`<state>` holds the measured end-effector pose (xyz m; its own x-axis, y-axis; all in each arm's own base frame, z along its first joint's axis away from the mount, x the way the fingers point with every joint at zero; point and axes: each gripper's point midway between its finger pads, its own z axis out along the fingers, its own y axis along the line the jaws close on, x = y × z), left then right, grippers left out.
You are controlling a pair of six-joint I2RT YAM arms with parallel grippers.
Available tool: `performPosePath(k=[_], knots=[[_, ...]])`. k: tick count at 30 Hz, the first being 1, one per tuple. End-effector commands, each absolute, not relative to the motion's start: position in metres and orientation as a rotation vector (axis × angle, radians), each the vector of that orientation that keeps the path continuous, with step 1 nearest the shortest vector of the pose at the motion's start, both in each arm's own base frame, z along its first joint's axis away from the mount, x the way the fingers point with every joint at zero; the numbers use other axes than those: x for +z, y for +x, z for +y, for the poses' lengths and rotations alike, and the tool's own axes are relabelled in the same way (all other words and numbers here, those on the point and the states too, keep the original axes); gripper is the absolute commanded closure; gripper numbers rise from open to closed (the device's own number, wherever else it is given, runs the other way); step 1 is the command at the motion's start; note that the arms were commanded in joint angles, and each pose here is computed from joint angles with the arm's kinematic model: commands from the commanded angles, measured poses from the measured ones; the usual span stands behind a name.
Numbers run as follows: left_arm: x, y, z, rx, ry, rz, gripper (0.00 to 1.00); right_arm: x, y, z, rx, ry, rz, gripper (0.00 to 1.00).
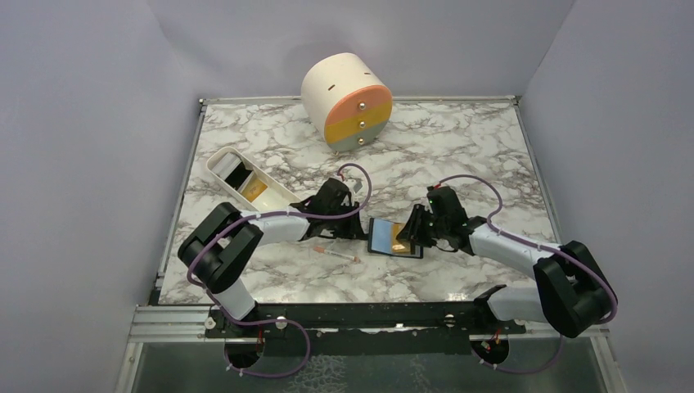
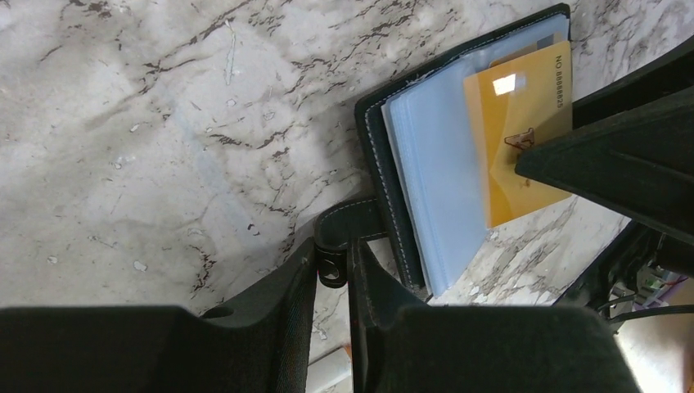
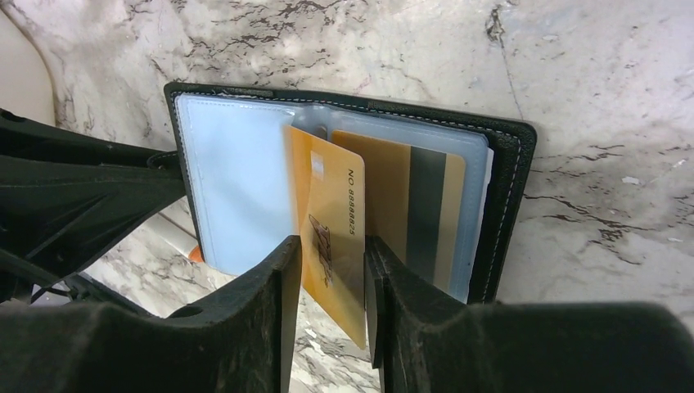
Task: Put the credit cards into the card holder
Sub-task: Insert the credit card into the card holder.
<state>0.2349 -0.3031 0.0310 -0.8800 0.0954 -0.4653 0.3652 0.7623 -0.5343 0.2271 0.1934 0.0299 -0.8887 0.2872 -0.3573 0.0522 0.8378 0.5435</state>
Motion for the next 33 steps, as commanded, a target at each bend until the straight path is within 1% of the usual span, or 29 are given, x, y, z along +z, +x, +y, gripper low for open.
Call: performPosePath(k=[1, 6, 8, 12, 13, 15, 18, 21, 24, 29, 33], knots=[[0.024, 0.226, -0.305, -0.926, 0.359, 2.567, 0.81, 0.024, 0.224, 0.178, 0.621, 0.252, 2.618, 0.65], [0.021, 0.226, -0.304, -0.922, 0.357, 2.573, 0.86, 0.023, 0.223, 0.175, 0.598, 0.255, 2.625, 0.65], [0.022, 0.226, -0.305, -0.924, 0.36, 2.571, 0.87, 0.025, 0.224, 0.174, 0.591, 0.255, 2.62, 0.64], [0.029, 0.229, -0.307, -0.93, 0.359, 2.551, 0.88, 0.03, 0.225, 0.173, 0.589, 0.249, 2.61, 0.64], [0.032, 0.23, -0.308, -0.933, 0.36, 2.542, 0.87, 0.031, 0.225, 0.173, 0.59, 0.246, 2.608, 0.64], [0.042, 0.235, -0.312, -0.951, 0.362, 2.509, 0.81, 0.031, 0.225, 0.174, 0.59, 0.242, 2.609, 0.64], [0.058, 0.237, -0.32, -1.015, 0.359, 2.464, 0.74, 0.028, 0.226, 0.172, 0.579, 0.239, 2.607, 0.56], [0.068, 0.235, -0.328, -1.085, 0.354, 2.442, 0.67, 0.024, 0.226, 0.17, 0.556, 0.242, 2.611, 0.54], [0.068, 0.233, -0.329, -1.111, 0.342, 2.441, 0.64, 0.023, 0.226, 0.168, 0.541, 0.244, 2.613, 0.55], [0.062, 0.229, -0.332, -1.14, 0.339, 2.45, 0.62, 0.028, 0.228, 0.165, 0.523, 0.254, 2.597, 0.59], [0.054, 0.227, -0.334, -1.155, 0.333, 2.47, 0.62, 0.029, 0.226, 0.163, 0.523, 0.266, 2.596, 0.54]])
